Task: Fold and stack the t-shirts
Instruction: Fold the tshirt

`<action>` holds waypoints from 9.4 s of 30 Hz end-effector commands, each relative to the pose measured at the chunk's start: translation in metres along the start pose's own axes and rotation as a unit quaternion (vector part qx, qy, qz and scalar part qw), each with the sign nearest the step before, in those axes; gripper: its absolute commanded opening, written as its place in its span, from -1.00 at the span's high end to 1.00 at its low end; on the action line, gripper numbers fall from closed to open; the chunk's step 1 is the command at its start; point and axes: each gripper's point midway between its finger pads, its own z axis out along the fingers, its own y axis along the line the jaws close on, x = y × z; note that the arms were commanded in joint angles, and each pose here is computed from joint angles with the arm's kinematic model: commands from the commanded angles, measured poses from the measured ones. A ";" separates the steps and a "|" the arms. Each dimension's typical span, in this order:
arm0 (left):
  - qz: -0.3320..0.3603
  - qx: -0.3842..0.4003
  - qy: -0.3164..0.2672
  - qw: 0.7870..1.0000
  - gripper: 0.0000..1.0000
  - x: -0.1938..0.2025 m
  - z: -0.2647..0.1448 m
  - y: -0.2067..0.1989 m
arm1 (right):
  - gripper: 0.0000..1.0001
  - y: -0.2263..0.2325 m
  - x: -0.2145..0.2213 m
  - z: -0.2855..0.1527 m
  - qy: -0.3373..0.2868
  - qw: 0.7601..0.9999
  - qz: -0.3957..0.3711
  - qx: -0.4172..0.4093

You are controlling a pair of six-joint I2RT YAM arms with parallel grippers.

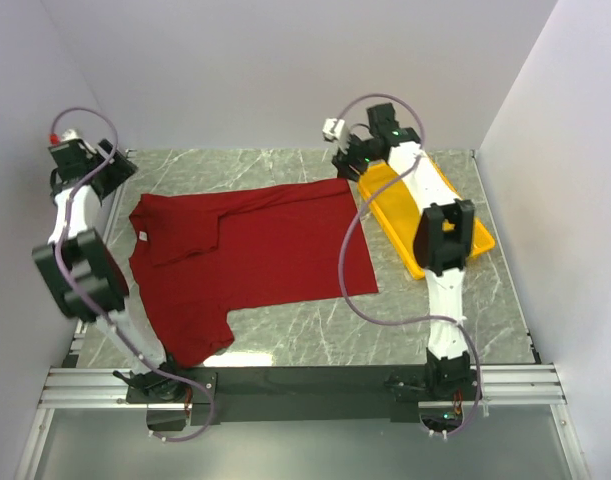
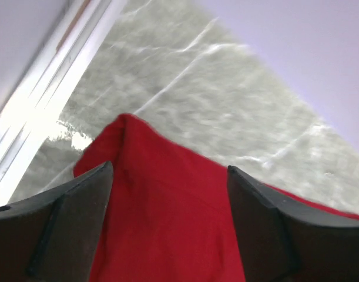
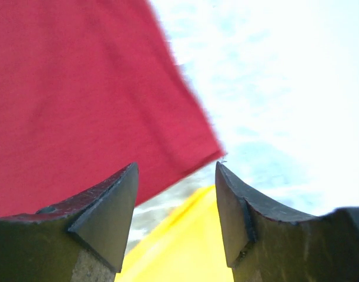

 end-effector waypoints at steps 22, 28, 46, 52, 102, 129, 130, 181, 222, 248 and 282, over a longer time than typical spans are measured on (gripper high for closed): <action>-0.057 0.053 -0.077 0.994 -0.69 0.035 -0.137 -0.006 | -0.11 -0.065 0.054 0.072 0.127 0.953 0.175 0.211; -0.061 0.051 -0.070 0.994 -0.69 0.039 -0.138 -0.005 | -0.10 -0.063 0.059 0.083 0.116 0.953 0.193 0.201; -0.063 0.051 -0.068 0.994 -0.68 0.039 -0.143 -0.008 | 0.06 -0.063 0.064 0.092 0.115 0.957 0.182 0.192; -0.061 0.048 -0.065 0.995 -0.68 0.041 -0.145 -0.007 | 0.07 -0.056 0.072 0.092 0.133 0.960 0.171 0.177; -0.062 0.050 -0.066 0.995 -0.67 0.038 -0.145 -0.009 | 0.95 -0.043 0.074 0.097 0.143 0.968 0.146 0.143; -0.065 0.052 -0.064 0.995 -0.67 0.041 -0.144 -0.009 | -0.07 -0.055 0.053 0.086 0.124 0.962 0.159 0.182; -0.065 0.052 -0.064 0.994 -0.67 0.041 -0.144 -0.009 | -0.05 -0.055 0.053 0.087 0.124 0.963 0.158 0.181; -0.060 0.072 -0.053 0.994 -0.67 0.043 -0.147 -0.017 | 0.93 -0.004 0.035 0.029 0.026 0.996 0.059 0.065; -0.044 0.075 0.014 0.996 -0.67 0.076 -0.142 -0.010 | 0.59 0.054 0.000 -0.014 -0.039 0.996 0.079 -0.029; -0.072 0.050 0.038 0.995 -0.66 0.102 -0.138 0.014 | 0.31 0.026 0.098 0.031 0.171 0.985 0.020 0.001; -0.073 0.046 0.046 0.995 -0.65 0.107 -0.139 0.020 | 1.00 -0.013 0.100 0.041 0.190 0.978 0.008 0.082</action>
